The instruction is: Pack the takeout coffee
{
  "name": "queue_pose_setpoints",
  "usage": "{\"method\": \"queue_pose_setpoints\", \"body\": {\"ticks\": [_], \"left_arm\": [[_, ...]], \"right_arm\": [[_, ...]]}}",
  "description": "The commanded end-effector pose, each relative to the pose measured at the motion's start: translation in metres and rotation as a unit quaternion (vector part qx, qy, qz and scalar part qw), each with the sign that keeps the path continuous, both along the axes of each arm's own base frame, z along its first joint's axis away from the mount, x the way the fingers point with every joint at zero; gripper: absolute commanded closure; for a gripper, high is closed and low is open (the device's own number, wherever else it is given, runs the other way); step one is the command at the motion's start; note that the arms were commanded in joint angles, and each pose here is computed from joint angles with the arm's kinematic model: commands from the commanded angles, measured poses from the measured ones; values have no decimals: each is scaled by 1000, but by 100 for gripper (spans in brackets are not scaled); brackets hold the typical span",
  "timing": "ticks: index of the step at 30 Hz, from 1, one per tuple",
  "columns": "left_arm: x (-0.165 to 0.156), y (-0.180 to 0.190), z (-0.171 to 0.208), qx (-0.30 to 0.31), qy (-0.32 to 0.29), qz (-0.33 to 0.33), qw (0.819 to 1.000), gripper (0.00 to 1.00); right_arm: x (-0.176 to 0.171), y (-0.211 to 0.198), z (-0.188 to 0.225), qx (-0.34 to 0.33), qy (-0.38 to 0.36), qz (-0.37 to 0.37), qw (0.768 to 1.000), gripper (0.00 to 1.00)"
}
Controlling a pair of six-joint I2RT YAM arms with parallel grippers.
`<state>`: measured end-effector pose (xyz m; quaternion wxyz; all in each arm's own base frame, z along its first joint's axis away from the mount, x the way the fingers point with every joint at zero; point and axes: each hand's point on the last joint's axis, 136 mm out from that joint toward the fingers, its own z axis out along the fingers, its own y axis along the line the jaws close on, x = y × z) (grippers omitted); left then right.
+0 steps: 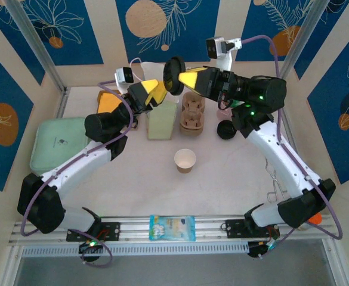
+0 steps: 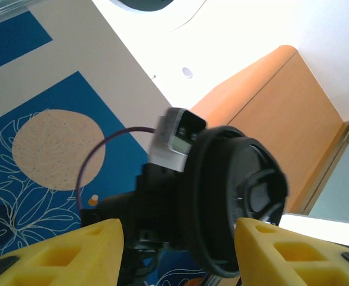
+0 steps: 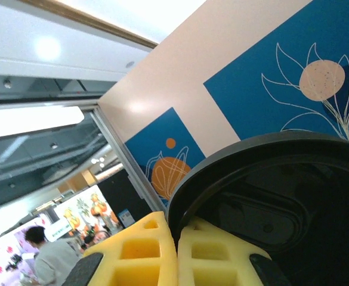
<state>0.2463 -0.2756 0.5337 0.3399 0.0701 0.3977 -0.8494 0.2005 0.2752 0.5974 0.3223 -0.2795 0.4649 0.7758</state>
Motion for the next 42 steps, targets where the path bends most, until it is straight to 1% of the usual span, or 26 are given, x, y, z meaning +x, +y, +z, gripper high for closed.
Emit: {"method": "queue_pose_setpoints", "body": {"ticks": [1,6,15,24,36,42], "left_arm": [[-18,8,23,-35,-34,-12,999,49],[-16,5,23,-37,-33,-17,999,49],[-10,4,17,-43,-22,-15,999,50],[-11,4,21,-54,-24,-21,998,58],[-12,3,24,-59,-27,-21,998,58],[-13,3,25,-60,-27,-21,998,64]], "right_arm": [[3,-8,8,36,7,8,999,95],[10,-6,5,36,16,9,999,95],[10,-9,7,45,16,11,999,95],[16,-12,7,73,29,25,997,95],[21,-11,5,86,41,32,995,95],[29,-11,1,99,57,34,993,95]]}}
